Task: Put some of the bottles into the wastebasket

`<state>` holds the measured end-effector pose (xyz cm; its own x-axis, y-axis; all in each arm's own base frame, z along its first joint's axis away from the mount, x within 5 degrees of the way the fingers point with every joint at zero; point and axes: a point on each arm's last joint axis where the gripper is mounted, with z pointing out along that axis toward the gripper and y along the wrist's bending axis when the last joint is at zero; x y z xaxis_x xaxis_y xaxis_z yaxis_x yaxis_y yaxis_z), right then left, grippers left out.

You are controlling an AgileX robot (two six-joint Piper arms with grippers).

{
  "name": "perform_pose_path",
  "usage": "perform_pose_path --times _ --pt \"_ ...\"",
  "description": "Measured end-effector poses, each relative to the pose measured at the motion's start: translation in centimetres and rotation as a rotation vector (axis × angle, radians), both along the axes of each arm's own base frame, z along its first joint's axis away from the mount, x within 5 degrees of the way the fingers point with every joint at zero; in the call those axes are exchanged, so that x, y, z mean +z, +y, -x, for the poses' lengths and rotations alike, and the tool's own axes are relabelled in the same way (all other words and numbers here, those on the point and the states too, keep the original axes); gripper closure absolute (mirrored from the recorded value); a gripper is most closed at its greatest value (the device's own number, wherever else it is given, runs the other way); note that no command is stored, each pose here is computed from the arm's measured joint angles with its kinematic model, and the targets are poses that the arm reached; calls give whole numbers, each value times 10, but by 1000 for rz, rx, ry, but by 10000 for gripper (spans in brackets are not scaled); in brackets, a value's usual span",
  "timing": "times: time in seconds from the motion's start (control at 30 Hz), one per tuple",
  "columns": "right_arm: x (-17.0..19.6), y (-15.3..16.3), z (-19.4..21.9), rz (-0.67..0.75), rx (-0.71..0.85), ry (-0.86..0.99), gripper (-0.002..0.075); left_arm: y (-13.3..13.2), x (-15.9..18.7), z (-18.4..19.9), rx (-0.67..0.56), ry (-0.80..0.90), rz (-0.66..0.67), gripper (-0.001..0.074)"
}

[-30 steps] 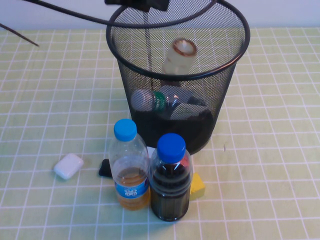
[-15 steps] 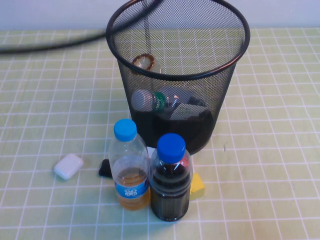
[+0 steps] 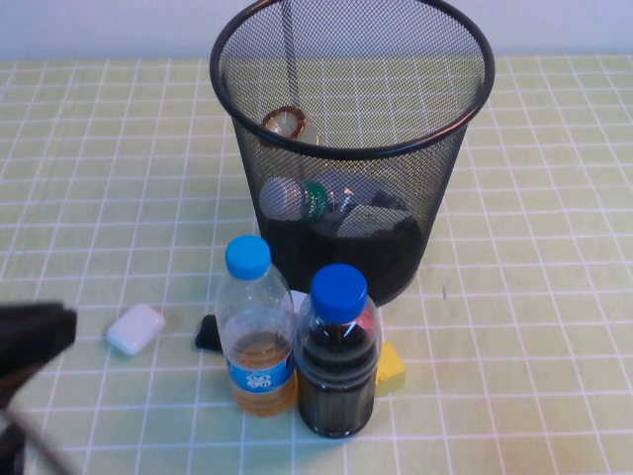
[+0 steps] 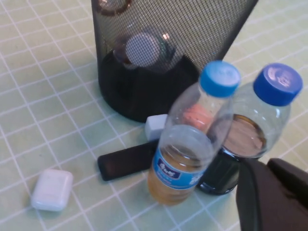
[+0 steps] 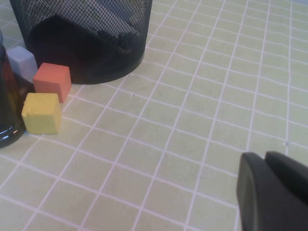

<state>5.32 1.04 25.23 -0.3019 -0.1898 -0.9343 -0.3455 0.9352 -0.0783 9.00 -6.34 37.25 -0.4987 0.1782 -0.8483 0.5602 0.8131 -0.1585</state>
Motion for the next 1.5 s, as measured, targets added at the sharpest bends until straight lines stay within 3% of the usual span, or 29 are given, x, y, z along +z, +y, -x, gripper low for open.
perform_pose_path --times 0.23,0.4,0.57,0.9,1.17,1.5 --pt "0 0 0 -1 1 -1 734 17 -45 40 58 -140 193 736" --pt "0 0 0 0 1 -4 734 22 -54 45 79 -195 230 736" --pt "0 0 0 -1 0 -4 734 22 -55 45 80 -197 212 736" --pt "1 0 0 -2 1 -6 734 36 -61 36 146 -345 -61 736" --pt "1 0 0 -2 1 -6 734 46 -82 20 367 -451 -33 736" --pt "1 0 0 -2 1 -6 734 57 -151 30 540 -486 21 736"
